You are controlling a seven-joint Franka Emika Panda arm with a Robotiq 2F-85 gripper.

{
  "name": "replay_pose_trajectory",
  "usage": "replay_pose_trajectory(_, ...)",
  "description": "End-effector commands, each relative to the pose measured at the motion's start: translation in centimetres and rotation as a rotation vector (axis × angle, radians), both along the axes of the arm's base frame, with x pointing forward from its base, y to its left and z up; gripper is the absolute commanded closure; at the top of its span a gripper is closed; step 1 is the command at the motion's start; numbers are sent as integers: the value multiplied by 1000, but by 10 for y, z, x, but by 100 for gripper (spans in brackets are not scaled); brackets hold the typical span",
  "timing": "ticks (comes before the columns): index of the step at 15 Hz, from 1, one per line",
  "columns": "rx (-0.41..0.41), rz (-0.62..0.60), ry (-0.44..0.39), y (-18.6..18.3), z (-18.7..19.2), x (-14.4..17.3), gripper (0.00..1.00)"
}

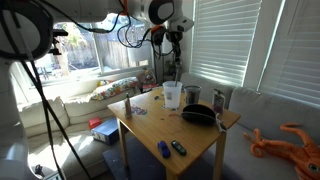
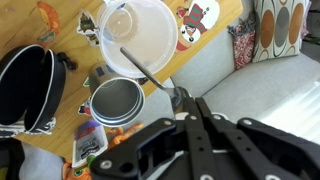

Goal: Remove the spoon from the plastic cup, put it on the table, put the silver cup in the plastic cup and then put the silver spoon in the silver cup inside the plastic cup

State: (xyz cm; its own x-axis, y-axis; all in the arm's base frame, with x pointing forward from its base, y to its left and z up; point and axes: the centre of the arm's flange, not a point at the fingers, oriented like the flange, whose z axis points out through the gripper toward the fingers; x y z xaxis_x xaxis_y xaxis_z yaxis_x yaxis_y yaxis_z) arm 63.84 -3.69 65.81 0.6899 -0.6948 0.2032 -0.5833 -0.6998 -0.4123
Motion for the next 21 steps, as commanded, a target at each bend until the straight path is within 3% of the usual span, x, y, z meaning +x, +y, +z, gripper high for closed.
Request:
replay_pose_trajectory(1, -3, 10, -30, -9, 30, -17, 99)
replay_pose_trajectory(5, -12, 49, -29, -8, 43, -30, 99)
replay_pose_trajectory(10, 13, 168, 59, 1, 36, -46, 99)
replay_pose_trajectory(14, 91, 209, 140, -1, 16, -50, 99)
replay_pose_trajectory(21, 268, 217, 347, -23, -62, -67, 99)
